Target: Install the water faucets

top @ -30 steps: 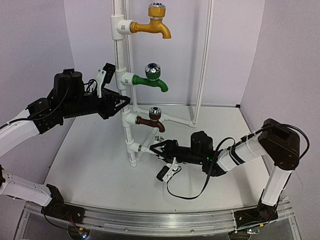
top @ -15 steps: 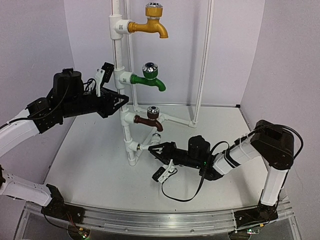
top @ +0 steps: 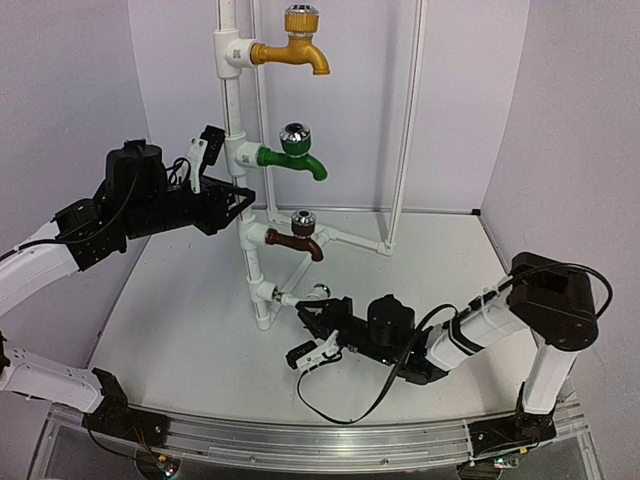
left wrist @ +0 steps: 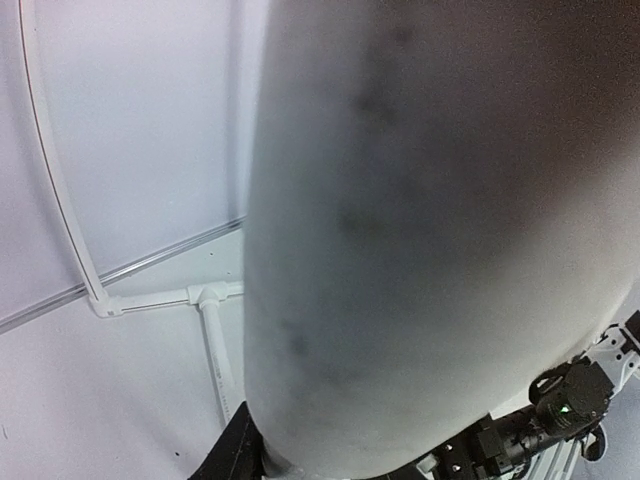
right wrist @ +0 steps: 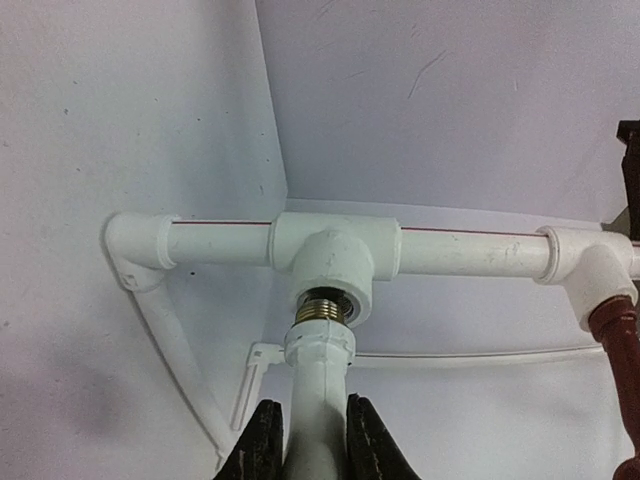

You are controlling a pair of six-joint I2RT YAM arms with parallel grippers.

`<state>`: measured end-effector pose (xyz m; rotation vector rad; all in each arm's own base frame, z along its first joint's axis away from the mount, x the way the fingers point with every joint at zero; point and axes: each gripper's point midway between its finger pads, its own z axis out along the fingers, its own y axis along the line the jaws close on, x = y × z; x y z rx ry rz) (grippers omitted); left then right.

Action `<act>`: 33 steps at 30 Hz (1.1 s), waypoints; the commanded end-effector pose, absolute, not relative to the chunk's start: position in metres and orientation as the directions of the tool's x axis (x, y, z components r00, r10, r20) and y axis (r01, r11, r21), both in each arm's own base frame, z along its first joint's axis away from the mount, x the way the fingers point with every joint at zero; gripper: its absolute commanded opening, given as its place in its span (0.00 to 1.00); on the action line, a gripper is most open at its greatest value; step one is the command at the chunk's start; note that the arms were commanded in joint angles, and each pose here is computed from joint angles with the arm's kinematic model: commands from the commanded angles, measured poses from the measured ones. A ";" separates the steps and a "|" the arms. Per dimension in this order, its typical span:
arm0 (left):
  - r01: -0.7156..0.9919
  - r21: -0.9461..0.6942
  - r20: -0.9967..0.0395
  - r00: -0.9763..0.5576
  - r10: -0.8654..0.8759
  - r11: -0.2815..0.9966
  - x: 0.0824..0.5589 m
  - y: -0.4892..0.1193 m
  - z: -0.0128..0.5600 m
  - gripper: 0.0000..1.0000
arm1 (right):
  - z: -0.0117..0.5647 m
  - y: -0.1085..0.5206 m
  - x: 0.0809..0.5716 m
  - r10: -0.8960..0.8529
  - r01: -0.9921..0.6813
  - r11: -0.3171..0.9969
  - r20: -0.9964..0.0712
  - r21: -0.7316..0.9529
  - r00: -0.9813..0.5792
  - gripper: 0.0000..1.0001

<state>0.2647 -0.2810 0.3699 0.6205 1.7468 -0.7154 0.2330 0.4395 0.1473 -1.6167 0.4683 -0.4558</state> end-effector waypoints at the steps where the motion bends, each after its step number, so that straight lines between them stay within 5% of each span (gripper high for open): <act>1: 0.594 -0.273 -0.911 -0.413 -0.004 0.757 0.269 -0.264 0.349 0.01 | 0.163 0.408 0.237 -0.680 -0.263 0.033 -0.214 -0.964 0.701 0.00; 5: 0.601 -0.300 -0.903 -0.429 -0.017 0.741 0.267 -0.267 0.350 0.09 | 0.176 0.400 0.228 -0.669 -0.401 0.173 -0.406 -0.900 0.622 0.00; 9: 0.616 -0.356 -0.889 -0.455 -0.052 0.703 0.257 -0.270 0.357 0.48 | 0.205 0.391 0.232 -0.577 -0.614 0.457 -0.740 -0.644 0.347 0.00; 15: 0.583 -0.437 -0.861 -0.492 -0.131 0.685 0.246 -0.259 0.376 0.97 | 0.204 0.383 0.186 -0.312 -0.849 0.471 -0.946 -0.238 0.092 0.00; 24: 0.473 -0.588 -0.769 -0.579 -0.271 0.656 0.216 -0.224 0.398 0.99 | 0.242 0.394 0.153 -0.043 -0.915 0.362 -0.978 0.177 -0.206 0.00; 33: 0.450 -0.777 -0.550 -0.826 -0.126 0.441 0.162 -0.262 0.344 0.87 | 0.295 0.409 0.139 0.163 -0.949 0.210 -0.966 0.235 -0.203 0.00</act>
